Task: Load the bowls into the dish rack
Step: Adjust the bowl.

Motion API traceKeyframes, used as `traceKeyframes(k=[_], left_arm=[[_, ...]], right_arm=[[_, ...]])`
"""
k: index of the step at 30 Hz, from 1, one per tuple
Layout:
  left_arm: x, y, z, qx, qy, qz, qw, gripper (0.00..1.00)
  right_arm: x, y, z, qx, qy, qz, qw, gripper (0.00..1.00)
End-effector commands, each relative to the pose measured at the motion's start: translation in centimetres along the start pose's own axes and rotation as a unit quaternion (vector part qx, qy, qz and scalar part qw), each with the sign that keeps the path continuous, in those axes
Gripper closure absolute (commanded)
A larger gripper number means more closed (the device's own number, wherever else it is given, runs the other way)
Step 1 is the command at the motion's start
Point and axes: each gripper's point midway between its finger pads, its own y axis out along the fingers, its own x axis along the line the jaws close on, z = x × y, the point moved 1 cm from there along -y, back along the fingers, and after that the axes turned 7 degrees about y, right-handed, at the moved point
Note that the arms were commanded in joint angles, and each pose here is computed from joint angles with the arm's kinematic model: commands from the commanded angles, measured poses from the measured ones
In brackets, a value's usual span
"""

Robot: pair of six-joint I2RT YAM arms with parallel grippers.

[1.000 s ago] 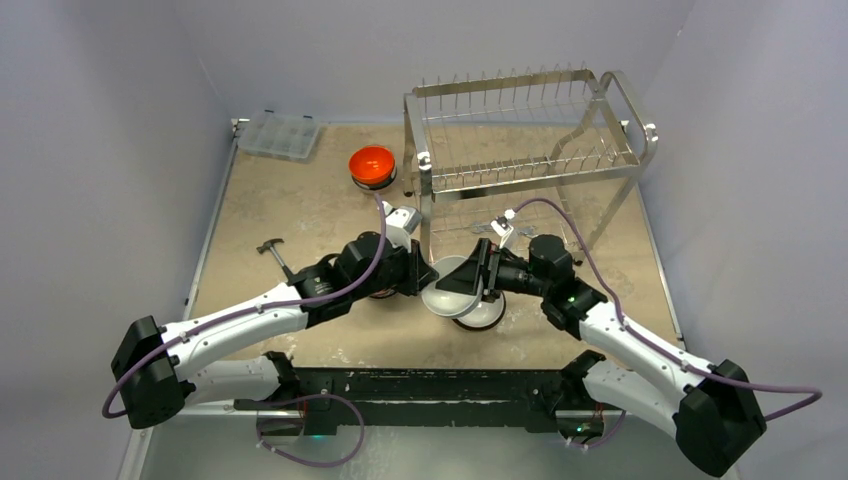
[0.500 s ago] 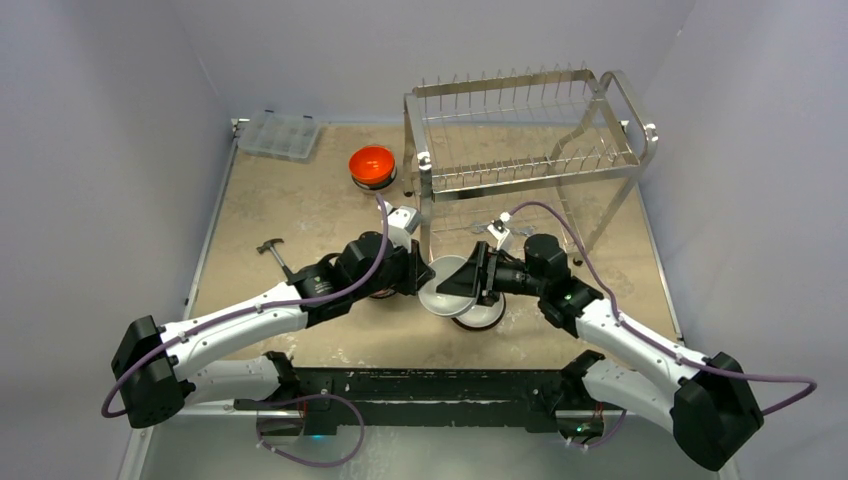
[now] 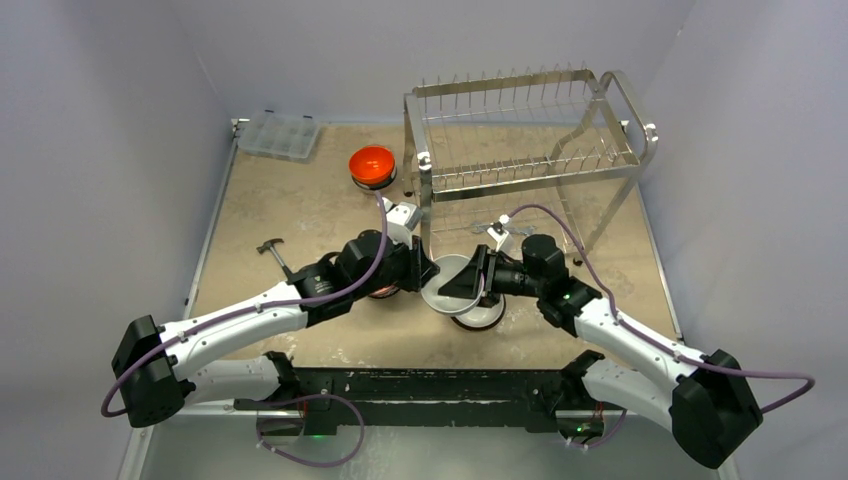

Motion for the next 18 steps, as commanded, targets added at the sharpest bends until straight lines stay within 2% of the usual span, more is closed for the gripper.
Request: traceKeyframes(k=[1,7,11,13,16,18], left_arm=[[-0.6,-0.5,-2.2,-0.034,0.008,0.005,0.999,0.81],[-0.4,-0.7,-1.9,-0.03,0.013,0.0,0.999,0.8],[-0.3,-1.0,-1.9,-0.03,0.013,-0.002,0.999,0.76],[-0.1,-1.1,-1.9,-0.032,0.013,-0.005,0.999,0.78],[0.1,-0.9,-1.4,-0.024,0.019,-0.006,1.0,1.0],[0.4,-0.8,-1.0,-0.017,0.022,-0.014,1.0,1.0]], right_arm=[[4.3,-0.7,-0.2,0.003,-0.048,-0.061,0.997,0.53],[4.7,-0.7,-0.5,-0.002,-0.062,-0.059,0.996,0.5],[4.4,-0.6,-0.9,-0.009,-0.073,-0.043,0.996,0.5],[4.2,-0.5,-1.1,-0.013,-0.081,-0.034,0.996,0.49],[4.4,-0.6,-1.0,-0.011,-0.087,-0.035,0.996,0.37],[4.8,-0.8,-1.0,-0.013,-0.088,-0.044,0.995,0.22]])
